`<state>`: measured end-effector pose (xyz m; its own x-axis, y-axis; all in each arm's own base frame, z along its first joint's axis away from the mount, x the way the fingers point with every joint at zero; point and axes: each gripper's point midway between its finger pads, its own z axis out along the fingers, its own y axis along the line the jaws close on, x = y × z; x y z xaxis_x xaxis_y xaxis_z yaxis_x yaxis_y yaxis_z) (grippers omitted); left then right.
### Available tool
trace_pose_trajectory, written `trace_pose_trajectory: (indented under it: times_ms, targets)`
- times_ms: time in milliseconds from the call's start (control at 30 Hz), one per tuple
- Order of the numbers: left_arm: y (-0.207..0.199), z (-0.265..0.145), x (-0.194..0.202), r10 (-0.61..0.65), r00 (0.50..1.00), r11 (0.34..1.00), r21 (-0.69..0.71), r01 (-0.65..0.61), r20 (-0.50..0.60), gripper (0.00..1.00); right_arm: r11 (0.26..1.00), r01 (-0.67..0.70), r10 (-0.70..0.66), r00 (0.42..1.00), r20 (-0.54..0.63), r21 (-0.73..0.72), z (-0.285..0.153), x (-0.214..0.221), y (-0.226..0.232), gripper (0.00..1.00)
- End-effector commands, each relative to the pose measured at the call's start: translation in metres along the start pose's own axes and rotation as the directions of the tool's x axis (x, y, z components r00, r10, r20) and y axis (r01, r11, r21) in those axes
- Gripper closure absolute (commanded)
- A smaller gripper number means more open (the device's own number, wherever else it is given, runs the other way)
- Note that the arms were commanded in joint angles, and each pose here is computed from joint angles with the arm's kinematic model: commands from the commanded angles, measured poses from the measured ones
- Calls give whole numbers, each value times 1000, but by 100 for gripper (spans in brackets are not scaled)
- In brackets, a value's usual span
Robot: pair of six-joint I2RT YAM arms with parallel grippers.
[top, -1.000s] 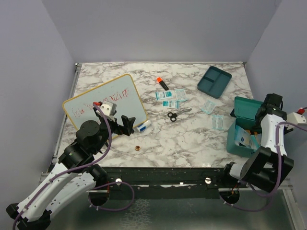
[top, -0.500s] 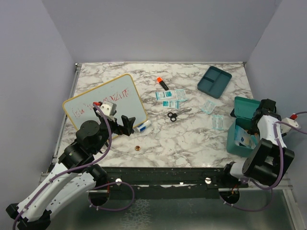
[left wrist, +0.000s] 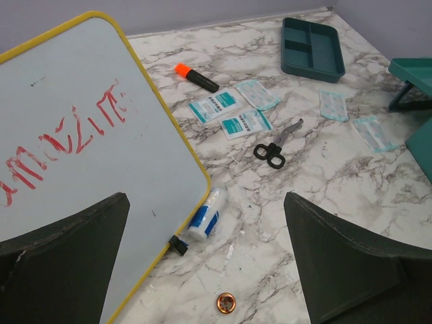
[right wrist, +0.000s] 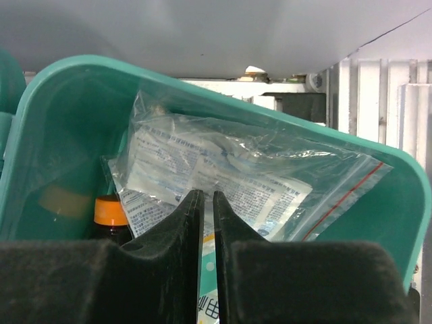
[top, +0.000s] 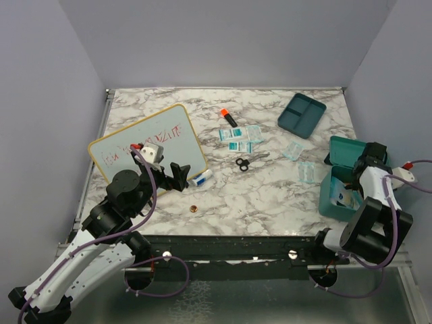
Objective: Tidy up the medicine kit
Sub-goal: Place the medical item at the medicine box, then pick up the medical item at the center of the board.
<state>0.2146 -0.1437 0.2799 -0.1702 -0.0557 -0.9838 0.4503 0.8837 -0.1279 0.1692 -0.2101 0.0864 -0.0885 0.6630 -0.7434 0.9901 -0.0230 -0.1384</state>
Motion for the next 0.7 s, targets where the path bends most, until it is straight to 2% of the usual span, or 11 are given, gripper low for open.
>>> trace_pose_trajectory:
  times_ms: [0,167,433,567,667]
  targets:
    - [4,-2,2,0,1000,1000,-17,0,11,1,996,-4,1,999,-41,-86,-1,8,13,85]
    - [5,-2,3,1,1000,1000,-22,-1,10,1,985,8,-20,997,-71,-170,-14,4,23,87]
    - [6,-1,3,3,1000,1000,-27,-2,7,1,954,1,-5,1000,-13,-300,-58,-44,28,87]
    - [6,1,6,5,1000,999,-33,-5,-2,1,867,28,-34,999,-3,-498,-96,-65,52,79]
    - [6,2,8,10,1000,999,-34,-10,-15,1,727,65,-103,995,-16,-684,-128,-63,81,70]
